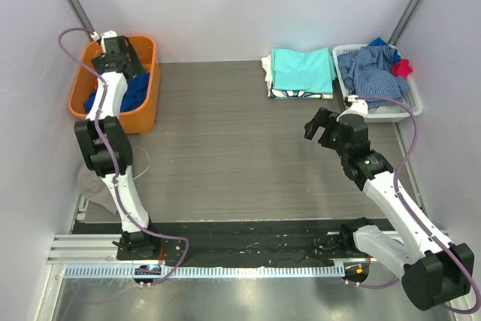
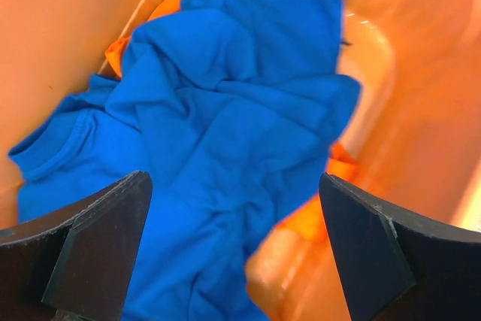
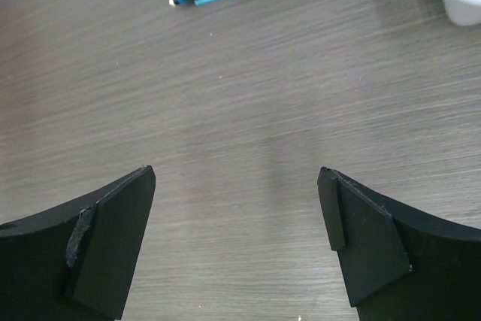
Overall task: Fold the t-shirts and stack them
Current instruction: Grab the tshirt from the pile
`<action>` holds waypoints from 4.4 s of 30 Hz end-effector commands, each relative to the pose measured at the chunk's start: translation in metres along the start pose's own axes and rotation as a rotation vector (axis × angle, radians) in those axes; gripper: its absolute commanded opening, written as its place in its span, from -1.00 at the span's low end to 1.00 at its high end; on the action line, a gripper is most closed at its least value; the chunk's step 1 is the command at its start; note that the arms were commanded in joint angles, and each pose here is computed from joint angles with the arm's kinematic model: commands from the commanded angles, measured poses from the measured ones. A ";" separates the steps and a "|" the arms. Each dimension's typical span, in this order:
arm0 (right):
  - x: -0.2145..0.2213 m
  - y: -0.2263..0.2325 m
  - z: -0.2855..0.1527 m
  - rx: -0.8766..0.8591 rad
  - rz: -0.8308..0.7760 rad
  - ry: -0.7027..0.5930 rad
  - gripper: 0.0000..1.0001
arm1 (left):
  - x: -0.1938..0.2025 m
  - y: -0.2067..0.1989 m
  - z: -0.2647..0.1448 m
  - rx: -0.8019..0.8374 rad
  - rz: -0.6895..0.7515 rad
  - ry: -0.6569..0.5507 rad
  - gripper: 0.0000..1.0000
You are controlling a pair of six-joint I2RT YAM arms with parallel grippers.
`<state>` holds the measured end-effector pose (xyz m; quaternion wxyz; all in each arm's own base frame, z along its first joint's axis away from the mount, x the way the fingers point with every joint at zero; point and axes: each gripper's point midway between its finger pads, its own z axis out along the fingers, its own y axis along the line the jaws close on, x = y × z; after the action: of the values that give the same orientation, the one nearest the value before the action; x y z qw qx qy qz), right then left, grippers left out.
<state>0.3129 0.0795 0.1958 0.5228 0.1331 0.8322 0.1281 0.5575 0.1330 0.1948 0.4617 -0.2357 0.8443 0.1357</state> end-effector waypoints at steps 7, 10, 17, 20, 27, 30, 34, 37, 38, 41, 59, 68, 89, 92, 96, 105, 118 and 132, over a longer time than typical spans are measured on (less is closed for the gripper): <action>0.025 0.002 0.014 -0.026 -0.014 0.063 1.00 | 0.030 0.015 0.063 0.021 -0.077 0.051 0.99; 0.029 0.001 0.019 -0.020 -0.013 0.071 0.99 | 0.049 0.013 0.078 0.030 -0.068 0.090 0.99; 0.040 -0.001 0.024 -0.012 0.003 0.096 0.99 | 0.078 0.018 0.098 0.041 -0.042 0.157 0.77; 0.042 -0.002 0.024 -0.008 0.010 0.099 0.99 | 0.075 0.017 0.099 0.053 -0.034 0.149 0.26; 0.041 -0.005 0.021 0.002 0.008 0.099 0.99 | 0.081 0.017 0.104 0.068 -0.040 0.181 0.15; 0.042 -0.006 0.022 0.007 0.000 0.103 1.00 | 0.083 0.015 0.106 0.078 -0.035 0.200 0.03; 0.044 -0.007 0.024 0.016 -0.001 0.112 0.99 | 0.081 0.014 0.108 0.086 -0.033 0.202 -0.68; 0.045 -0.007 0.024 0.014 0.002 0.116 0.99 | 0.082 0.013 0.107 0.087 -0.033 0.205 -1.00; 0.046 -0.007 0.024 0.015 0.004 0.116 0.99 | 0.083 0.014 0.106 0.088 -0.032 0.210 -1.00; 0.046 -0.006 0.023 0.009 0.004 0.117 0.99 | 0.074 0.011 0.098 0.101 -0.051 0.200 -1.00; 0.028 0.004 -0.003 -0.040 0.039 0.083 0.99 | -0.012 -0.038 -0.020 0.406 -0.285 0.047 -1.00; 0.025 0.003 -0.013 -0.042 0.043 0.076 0.99 | 0.010 -0.071 -0.018 0.409 -0.250 0.092 -1.00; 0.025 0.008 -0.026 -0.084 0.083 0.069 0.99 | -0.125 -0.060 -0.177 0.311 -0.143 -0.252 -1.00; 0.024 0.008 -0.027 -0.087 0.084 0.067 0.99 | -0.134 -0.048 -0.195 0.285 -0.129 -0.284 -1.00; 0.026 0.009 -0.029 -0.091 0.085 0.070 0.99 | -0.152 -0.035 -0.218 0.272 -0.131 -0.340 -1.00; 0.029 0.007 -0.030 -0.092 0.082 0.077 0.99 | -0.153 -0.023 -0.211 0.197 -0.071 -0.351 -1.00; 0.037 0.004 -0.025 -0.078 0.068 0.100 0.99 | -0.027 -0.038 -0.093 0.088 0.011 -0.087 -0.61; 0.044 0.001 -0.023 -0.075 0.073 0.113 0.99 | -0.013 -0.032 -0.090 0.068 0.027 -0.074 -0.75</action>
<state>0.2713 0.0914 0.1617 0.4628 0.1395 0.8579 0.1744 0.5153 0.0633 0.2178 0.4580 -0.1955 0.8594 0.1161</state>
